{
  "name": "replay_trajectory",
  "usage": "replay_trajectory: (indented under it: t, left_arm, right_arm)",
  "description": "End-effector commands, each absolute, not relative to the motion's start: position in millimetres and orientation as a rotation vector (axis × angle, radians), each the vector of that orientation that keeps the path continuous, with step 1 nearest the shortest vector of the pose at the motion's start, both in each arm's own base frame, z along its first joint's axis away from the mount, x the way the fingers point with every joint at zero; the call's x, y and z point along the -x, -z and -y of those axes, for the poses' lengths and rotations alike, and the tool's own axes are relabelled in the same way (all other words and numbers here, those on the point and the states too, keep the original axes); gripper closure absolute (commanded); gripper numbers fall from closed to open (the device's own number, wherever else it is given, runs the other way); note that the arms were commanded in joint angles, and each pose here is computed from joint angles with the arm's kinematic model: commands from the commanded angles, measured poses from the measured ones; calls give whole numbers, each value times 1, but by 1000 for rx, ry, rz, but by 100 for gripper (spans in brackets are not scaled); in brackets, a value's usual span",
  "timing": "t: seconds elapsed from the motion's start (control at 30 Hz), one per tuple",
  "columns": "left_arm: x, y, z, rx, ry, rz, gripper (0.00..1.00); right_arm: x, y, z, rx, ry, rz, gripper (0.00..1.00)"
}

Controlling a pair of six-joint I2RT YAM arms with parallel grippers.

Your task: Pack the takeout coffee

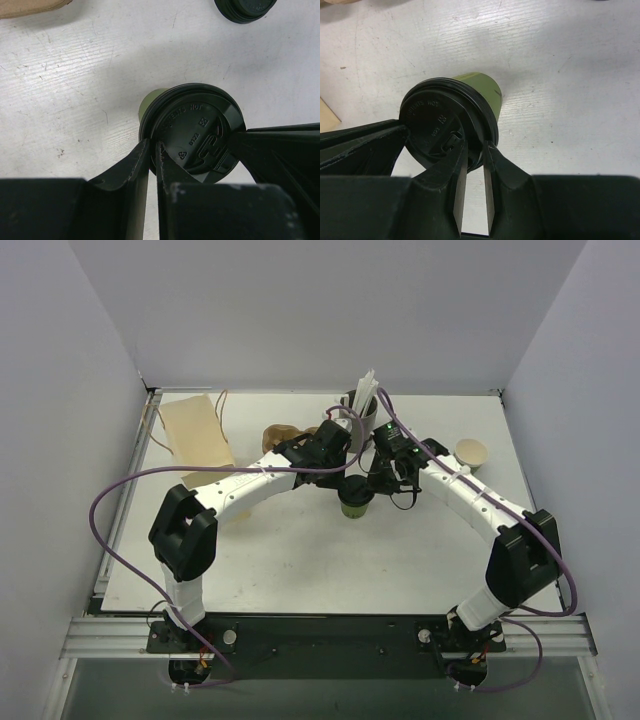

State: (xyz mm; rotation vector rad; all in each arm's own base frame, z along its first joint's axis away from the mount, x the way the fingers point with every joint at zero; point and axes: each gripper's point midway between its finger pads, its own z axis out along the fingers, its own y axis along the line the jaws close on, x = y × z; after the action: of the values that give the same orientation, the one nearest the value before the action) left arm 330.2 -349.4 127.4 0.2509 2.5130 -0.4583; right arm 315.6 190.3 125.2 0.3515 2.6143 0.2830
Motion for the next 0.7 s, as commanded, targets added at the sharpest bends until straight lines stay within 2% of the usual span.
replay_trajectory:
  t: [0.0, 0.27, 0.33, 0.4, 0.47, 0.6, 0.67]
  left_arm:
    - [-276, -48, 307, -374, 199, -2818, 81]
    - [-273, -47, 306, -376, 192, -2828, 81]
    - [-272, -47, 305, -379, 193, -2830, 81]
    - [-272, -47, 304, -376, 189, -2828, 81]
    - [-272, -48, 302, -376, 184, -2828, 81]
    - [-271, -51, 301, -373, 180, -2830, 81]
    - [-270, -54, 300, -382, 177, -2828, 81]
  right_arm:
    - [-305, -101, -189, -355, -240, -2676, 85]
    - [-283, -78, -177, -384, -193, -2726, 85]
    - [-282, -82, -182, -371, -260, -2712, 84]
    - [-292, -98, -188, -371, -334, -2641, 76]
    - [-304, -119, -192, -367, -381, -2587, 72]
    - [-321, -154, -186, -465, -525, -2483, 72]
    - [-315, -150, -183, -506, -599, -2475, 72]
